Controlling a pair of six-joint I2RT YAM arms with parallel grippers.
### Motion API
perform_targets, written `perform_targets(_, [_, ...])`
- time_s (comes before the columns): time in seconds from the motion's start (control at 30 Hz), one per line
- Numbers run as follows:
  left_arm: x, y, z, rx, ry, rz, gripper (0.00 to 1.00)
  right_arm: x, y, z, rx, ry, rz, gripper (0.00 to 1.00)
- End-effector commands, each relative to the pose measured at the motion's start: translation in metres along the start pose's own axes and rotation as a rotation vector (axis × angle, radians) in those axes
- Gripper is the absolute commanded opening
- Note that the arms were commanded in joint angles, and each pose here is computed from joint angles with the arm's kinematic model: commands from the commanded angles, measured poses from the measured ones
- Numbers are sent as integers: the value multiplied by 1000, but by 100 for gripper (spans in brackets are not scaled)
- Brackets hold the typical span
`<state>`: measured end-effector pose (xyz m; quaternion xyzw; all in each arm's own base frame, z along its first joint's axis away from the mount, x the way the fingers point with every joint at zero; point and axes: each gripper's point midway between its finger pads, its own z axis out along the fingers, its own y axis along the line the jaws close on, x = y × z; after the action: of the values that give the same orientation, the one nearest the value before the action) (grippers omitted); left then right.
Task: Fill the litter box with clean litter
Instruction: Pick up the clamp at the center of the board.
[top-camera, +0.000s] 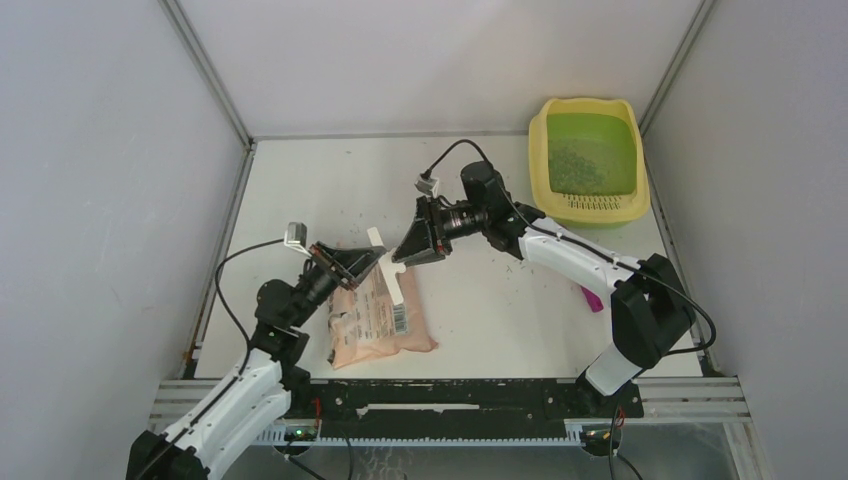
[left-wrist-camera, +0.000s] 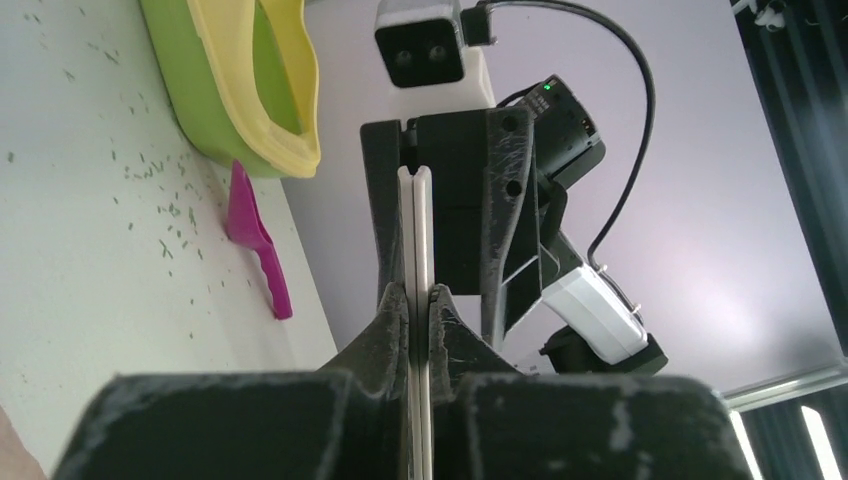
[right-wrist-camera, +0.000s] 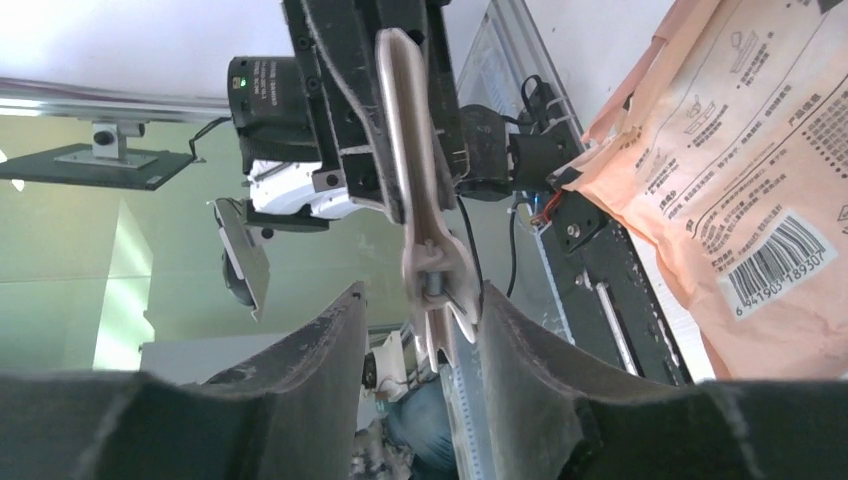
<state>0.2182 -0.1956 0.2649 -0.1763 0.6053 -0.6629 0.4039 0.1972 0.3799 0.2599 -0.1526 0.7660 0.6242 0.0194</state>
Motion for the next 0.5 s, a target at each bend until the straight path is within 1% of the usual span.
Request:
perform_targets(0.0, [5, -36, 6, 112, 67, -21, 0, 1, 33, -9, -83, 4, -82, 58])
perform_targets(0.03, [6, -37, 7, 114, 81, -29, 0, 1, 33, -10, -82, 3, -84, 61])
perform_targets(0.1, [9, -39, 10, 124, 107, -40, 0, 2, 34, -12, -78, 1, -89, 61])
perform_targets(0.17, [9, -39, 11, 129, 113, -55, 0, 2, 32, -14, -70, -1, -87, 57])
perform_targets(0.33, [10, -37, 12, 132, 121, -69, 0, 5, 31, -18, -70, -7, -80, 52])
perform_targets(0.47, [10, -36, 12, 129, 120, -70, 0, 5, 28, -20, -67, -14, -75, 43])
